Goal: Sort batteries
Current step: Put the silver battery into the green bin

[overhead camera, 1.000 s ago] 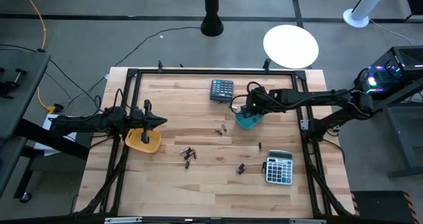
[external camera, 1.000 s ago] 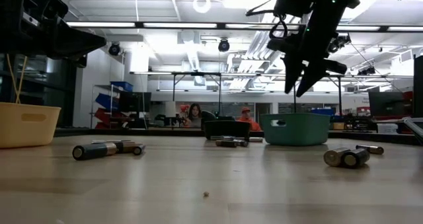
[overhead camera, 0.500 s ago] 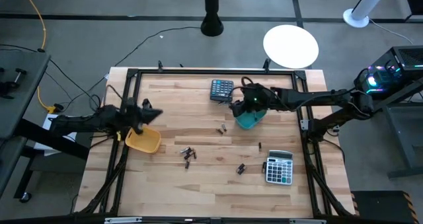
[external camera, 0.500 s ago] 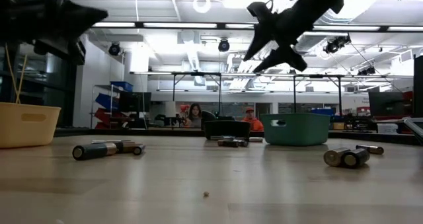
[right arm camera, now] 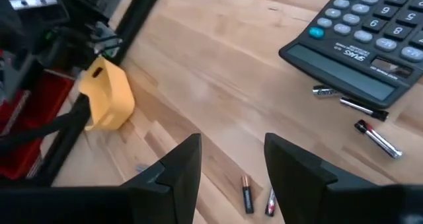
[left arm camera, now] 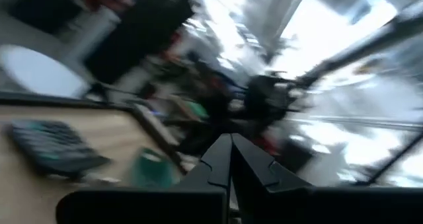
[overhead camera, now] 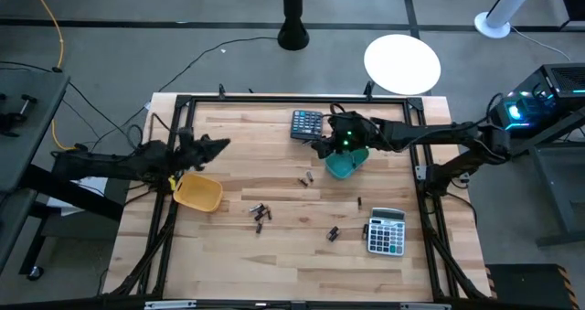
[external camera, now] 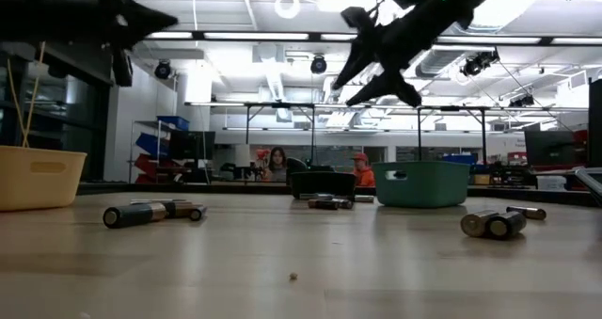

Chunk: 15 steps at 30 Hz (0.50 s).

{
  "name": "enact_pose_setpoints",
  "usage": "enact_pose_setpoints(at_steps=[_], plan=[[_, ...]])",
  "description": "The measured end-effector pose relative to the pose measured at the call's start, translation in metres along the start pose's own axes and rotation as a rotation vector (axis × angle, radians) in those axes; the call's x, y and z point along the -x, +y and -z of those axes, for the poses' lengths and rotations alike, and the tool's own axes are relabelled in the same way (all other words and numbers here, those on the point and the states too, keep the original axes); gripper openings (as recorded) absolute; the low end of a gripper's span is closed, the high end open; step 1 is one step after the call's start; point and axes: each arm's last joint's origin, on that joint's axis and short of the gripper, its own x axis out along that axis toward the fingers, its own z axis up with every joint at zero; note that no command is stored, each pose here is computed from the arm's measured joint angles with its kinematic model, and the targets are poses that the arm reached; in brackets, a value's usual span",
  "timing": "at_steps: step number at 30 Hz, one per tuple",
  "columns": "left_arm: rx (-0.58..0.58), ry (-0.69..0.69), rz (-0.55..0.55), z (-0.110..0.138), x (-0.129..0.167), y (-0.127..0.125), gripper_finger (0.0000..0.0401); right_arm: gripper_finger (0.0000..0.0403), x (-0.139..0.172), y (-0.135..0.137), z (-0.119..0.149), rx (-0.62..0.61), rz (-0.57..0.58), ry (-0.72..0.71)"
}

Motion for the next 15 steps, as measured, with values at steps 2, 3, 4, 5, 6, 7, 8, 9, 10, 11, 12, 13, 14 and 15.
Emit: enact_pose_setpoints(at_steps=[2,3,4,5,6,7,8,9,10,11,12,13,14,15], plan=[[-0.028,-0.037,-0.074,-0.002,-0.007,0.001,0.0,0.0155,-0.01,0.0,-0.003,-0.003,0.02,0.012],[-0.042,-0.06,-0.097,-0.005,-0.01,0.0,0.0,0.0149,-0.017,-0.002,-0.004,-0.006,0.041,0.022],[-0.057,-0.079,-0.114,-0.006,-0.013,0.0,0.0,0.014,-0.025,-0.005,-0.004,0.005,0.061,0.04],[-0.069,-0.094,-0.124,-0.008,-0.017,0.0,0.0,0.0128,-0.034,-0.008,-0.005,0.022,0.074,0.068],[-0.075,-0.11,-0.133,-0.011,-0.02,-0.001,0.0,0.0113,-0.043,-0.011,-0.006,0.042,0.081,0.095],[-0.075,-0.121,-0.146,-0.013,-0.023,-0.001,0.0,0.0093,-0.053,-0.013,-0.007,0.065,0.078,0.125],[-0.068,-0.129,-0.161,-0.015,-0.025,0.0,0.0,0.0067,-0.062,-0.014,-0.009,0.088,0.068,0.152],[-0.063,-0.133,-0.178,-0.016,-0.028,0.001,0.0,0.0041,-0.071,-0.015,-0.012,0.114,0.058,0.173],[-0.058,-0.136,-0.194,-0.017,-0.031,0.003,0.0,0.0021,-0.079,-0.015,-0.015,0.148,0.051,0.191],[-0.046,-0.139,-0.208,-0.017,-0.033,0.004,0.0,0.0012,-0.087,-0.015,-0.017,0.184,0.052,0.21],[-0.03,-0.141,-0.221,-0.017,-0.035,0.006,0.0,0.0012,-0.093,-0.015,-0.02,0.22,0.059,0.22],[-0.013,-0.142,-0.233,-0.017,-0.037,0.007,0.0,0.0012,-0.099,-0.015,-0.023,0.255,0.067,0.232],[0.005,-0.14,-0.245,-0.016,-0.039,0.009,0.0,0.001,-0.104,-0.015,-0.028,0.291,0.072,0.241],[0.026,-0.139,-0.255,-0.016,-0.041,0.01,0.0,0.0005,-0.108,-0.015,-0.033,0.323,0.078,0.252]])
